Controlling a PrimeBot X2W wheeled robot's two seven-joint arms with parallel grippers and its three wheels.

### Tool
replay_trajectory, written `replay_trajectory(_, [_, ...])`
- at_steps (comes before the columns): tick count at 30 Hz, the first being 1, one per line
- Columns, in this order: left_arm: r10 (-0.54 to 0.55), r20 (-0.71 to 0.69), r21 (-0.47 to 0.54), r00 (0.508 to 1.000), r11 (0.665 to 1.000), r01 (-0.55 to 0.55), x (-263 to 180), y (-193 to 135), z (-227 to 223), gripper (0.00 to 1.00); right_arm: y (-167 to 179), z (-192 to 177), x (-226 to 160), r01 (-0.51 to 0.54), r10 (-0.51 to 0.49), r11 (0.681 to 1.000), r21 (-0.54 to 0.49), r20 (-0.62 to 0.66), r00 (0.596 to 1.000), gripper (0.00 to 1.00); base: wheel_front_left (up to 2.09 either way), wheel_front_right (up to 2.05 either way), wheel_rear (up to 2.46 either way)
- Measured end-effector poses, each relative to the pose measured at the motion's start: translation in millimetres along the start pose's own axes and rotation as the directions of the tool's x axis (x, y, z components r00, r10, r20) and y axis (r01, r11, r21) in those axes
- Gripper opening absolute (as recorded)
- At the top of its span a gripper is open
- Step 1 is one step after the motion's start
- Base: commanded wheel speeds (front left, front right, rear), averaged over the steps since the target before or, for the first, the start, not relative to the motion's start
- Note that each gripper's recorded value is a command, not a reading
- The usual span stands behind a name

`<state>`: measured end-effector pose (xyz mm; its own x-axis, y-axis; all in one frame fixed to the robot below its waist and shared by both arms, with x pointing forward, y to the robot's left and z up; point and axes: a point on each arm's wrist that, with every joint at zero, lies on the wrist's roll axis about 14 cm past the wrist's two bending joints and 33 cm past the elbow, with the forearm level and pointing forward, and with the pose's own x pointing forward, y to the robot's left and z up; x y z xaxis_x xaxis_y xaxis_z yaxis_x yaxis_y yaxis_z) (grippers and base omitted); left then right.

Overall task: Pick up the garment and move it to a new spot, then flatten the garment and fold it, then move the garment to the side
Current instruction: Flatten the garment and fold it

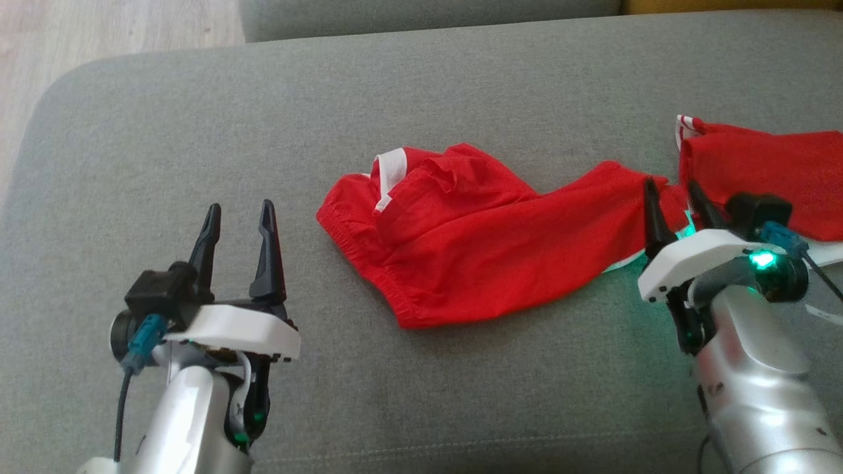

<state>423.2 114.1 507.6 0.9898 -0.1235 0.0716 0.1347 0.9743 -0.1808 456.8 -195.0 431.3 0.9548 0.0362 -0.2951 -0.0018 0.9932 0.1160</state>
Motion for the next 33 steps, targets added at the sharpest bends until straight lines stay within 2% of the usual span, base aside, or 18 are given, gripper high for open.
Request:
replay_trajectory(4, [-0.017, 0.005, -0.002, 1.0, 1.0, 0.017, 0.1, -6.4, 2.0, 1.0, 16.6, 24.9, -5.2, -0.042, 0.045, 0.999, -0.025, 0.124, 0.991, 1.0, 0.0, 0.0, 0.0])
replay_trajectory(10, [-0.054, 0.025, -0.004, 0.998, 0.999, 0.054, -1.4, -18.3, 8.8, 1.0, 39.2, 27.9, -35.9, -0.106, 0.111, 0.994, -0.036, 0.221, 0.969, 1.0, 0.0, 0.0, 0.0])
replay_trajectory(16, [-0.112, 0.011, -0.011, 0.994, 0.994, 0.112, -9.4, -35.2, 4.6, 1.0, 44.3, 19.4, -68.0, -0.125, 0.115, 0.992, 0.021, 0.258, 0.959, 1.0, 0.0, 0.0, 0.0])
replay_trajectory(23, [-0.157, -0.028, -0.025, 0.987, 0.987, 0.157, -17.0, -49.3, -8.7, 1.0, 37.4, 30.5, -72.8, -0.106, 0.09, 0.994, 0.038, 0.301, 0.949, 1.0, 0.0, 0.0, 0.0])
replay_trajectory(27, [-0.286, -0.137, -0.015, 0.948, 0.958, 0.287, -30.9, -77.0, -40.0, 1.0, 28.6, 33.7, -71.9, -0.082, 0.063, 0.996, 0.047, 0.309, 0.949, 1.0, 0.0, 0.0, 0.0])
replay_trajectory(33, [-0.411, -0.349, 0.02, 0.842, 0.895, 0.445, -58.9, -98.1, -91.8, 1.0, 22.3, 29.9, -70.1, -0.063, 0.044, 0.997, 0.054, 0.299, 0.953, 1.0, 0.0, 0.0, 0.0])
